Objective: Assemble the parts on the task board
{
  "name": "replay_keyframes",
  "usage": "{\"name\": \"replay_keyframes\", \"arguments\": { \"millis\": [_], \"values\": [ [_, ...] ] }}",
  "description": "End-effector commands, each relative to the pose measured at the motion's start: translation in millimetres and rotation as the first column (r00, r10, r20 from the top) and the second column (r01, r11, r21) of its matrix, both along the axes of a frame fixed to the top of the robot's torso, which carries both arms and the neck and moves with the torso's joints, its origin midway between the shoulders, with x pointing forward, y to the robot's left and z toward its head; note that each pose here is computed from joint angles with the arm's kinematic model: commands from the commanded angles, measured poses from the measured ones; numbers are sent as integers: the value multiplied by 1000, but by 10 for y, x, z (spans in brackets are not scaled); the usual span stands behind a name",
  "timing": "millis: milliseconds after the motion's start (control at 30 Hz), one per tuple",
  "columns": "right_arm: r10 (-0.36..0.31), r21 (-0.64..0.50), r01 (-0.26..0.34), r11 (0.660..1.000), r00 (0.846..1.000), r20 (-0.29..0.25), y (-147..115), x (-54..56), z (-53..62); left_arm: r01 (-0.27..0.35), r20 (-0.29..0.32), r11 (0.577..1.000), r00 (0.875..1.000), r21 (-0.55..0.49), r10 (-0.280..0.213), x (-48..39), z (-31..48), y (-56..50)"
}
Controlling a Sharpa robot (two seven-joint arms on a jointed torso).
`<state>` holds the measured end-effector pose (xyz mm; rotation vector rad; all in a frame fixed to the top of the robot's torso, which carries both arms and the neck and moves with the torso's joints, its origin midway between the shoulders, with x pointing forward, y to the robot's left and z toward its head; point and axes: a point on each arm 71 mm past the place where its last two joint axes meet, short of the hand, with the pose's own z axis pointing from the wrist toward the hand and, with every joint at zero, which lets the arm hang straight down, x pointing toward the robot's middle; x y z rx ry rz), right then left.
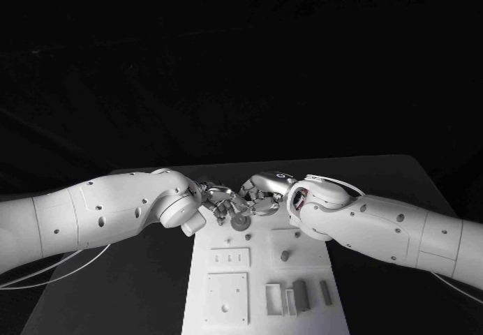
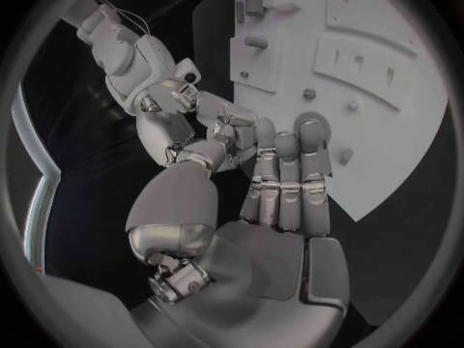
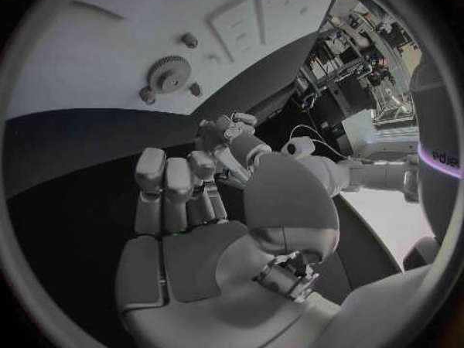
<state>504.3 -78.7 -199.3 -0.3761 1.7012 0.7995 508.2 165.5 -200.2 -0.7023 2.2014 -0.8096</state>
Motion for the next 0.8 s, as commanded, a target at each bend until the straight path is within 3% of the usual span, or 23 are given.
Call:
{"name": "replay_keyframes", "arguments": {
  "millis": [33,800],
  "values": [
    [7,-23,-8,1000,1000,-7,11,-5,-18,-2,9,1000,1000,-4,2,-1,17,-14],
    [-4,-40,3,999,1000,-13,1,18,-42,-28,-12,999,1000,-19,28,15,8,18]
  ]
}}
